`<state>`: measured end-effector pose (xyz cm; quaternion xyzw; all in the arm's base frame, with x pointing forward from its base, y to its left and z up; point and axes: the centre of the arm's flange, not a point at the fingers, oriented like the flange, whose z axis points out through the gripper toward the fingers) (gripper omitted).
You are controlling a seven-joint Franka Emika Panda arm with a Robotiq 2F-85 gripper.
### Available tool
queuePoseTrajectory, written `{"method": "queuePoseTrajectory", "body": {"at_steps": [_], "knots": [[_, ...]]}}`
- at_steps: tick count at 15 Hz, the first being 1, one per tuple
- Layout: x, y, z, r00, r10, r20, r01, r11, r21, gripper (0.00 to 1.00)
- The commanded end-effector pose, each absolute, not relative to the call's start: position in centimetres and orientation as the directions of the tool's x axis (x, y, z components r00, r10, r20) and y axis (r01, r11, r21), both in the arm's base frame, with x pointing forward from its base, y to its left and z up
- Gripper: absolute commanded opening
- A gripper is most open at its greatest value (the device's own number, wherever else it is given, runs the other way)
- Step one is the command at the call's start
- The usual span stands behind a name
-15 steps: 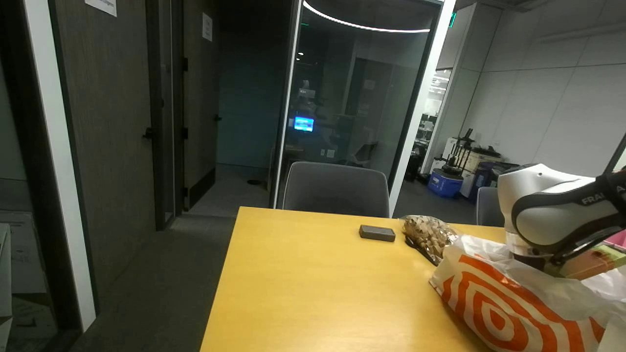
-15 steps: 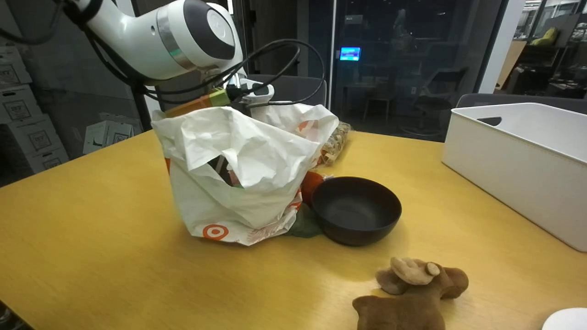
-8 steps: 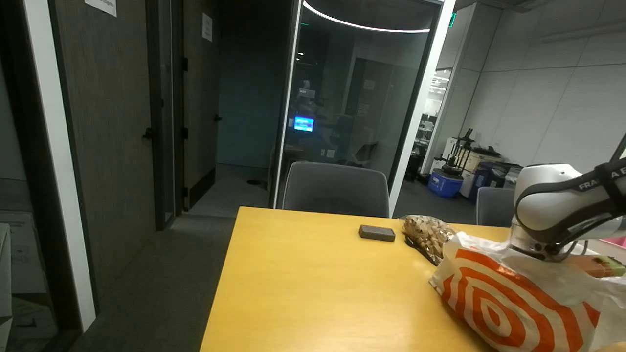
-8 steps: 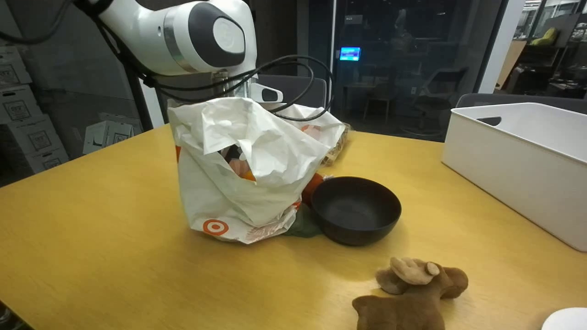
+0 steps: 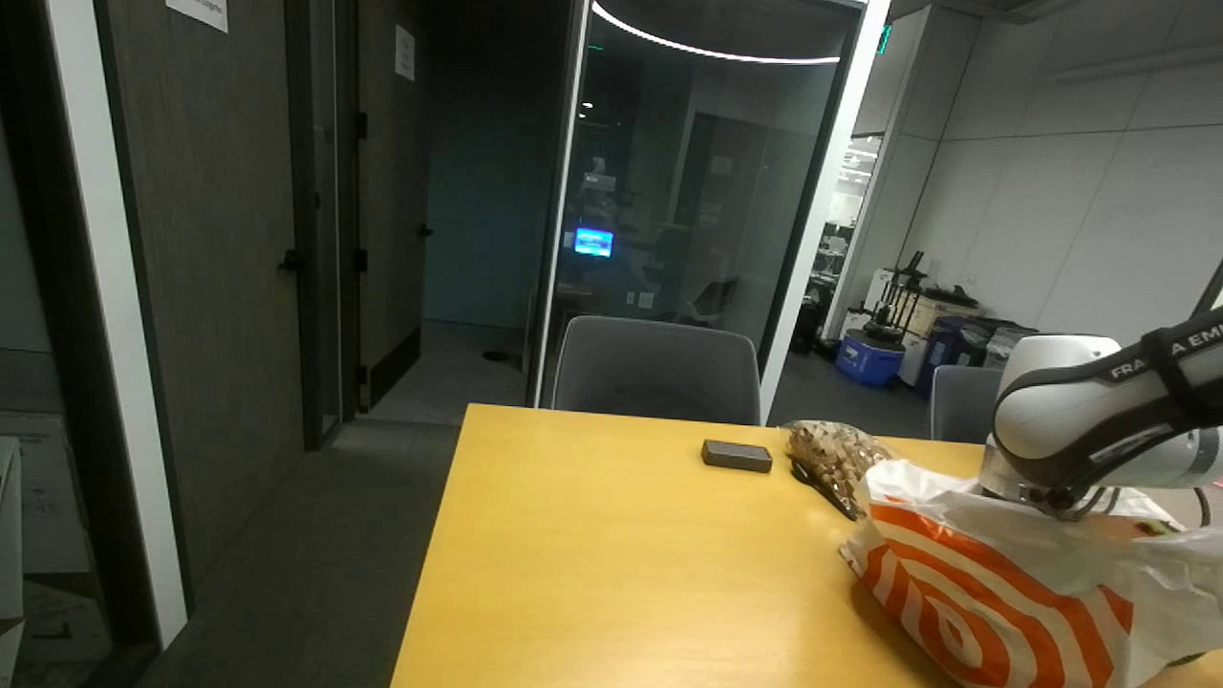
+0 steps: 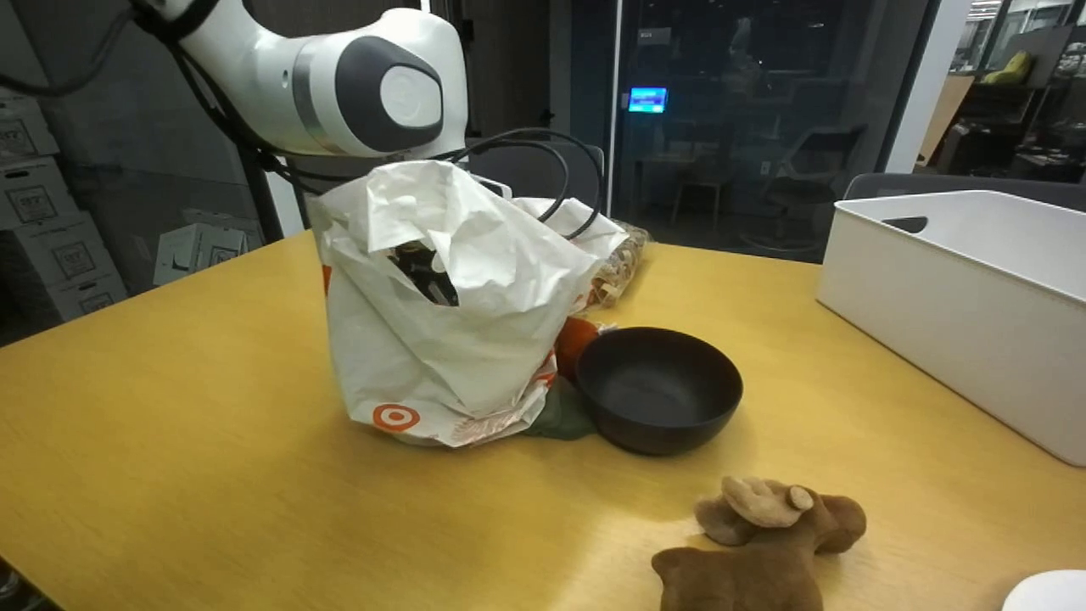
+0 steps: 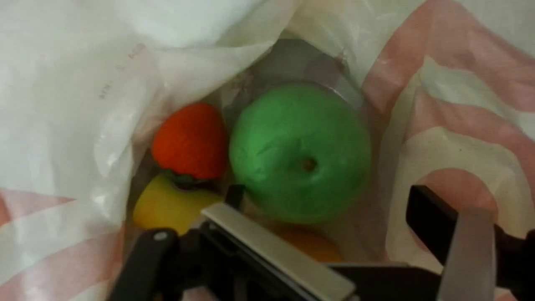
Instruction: Put the moose from the plastic on the table then put the apple in the bowl.
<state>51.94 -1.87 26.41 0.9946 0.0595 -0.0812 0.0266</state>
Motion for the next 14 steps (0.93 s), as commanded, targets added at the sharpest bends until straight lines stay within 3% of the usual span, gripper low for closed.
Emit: {"method": "queuePoseTrajectory", "body": {"at_steps": [1, 7, 8, 9, 11, 12, 14], "knots": [[51.9, -1.0, 25.2, 0.977, 0.150, -0.154, 0.155, -0.988, 0.023, 1.00], [52.0, -0.8, 24.1, 0.972, 0.142, -0.186, 0.157, -0.985, 0.067, 1.00], [51.9, -0.8, 24.0, 0.971, 0.149, -0.184, 0.163, -0.985, 0.060, 0.92], [51.9, -0.8, 23.9, 0.971, 0.145, -0.190, 0.159, -0.985, 0.061, 0.74], [51.8, -0.8, 23.9, 0.971, 0.138, -0.196, 0.154, -0.986, 0.067, 0.58], [51.9, -0.9, 24.0, 0.971, 0.138, -0.197, 0.154, -0.986, 0.068, 0.53], [51.9, -0.9, 24.0, 0.970, 0.135, -0.201, 0.151, -0.986, 0.069, 0.50]]}}
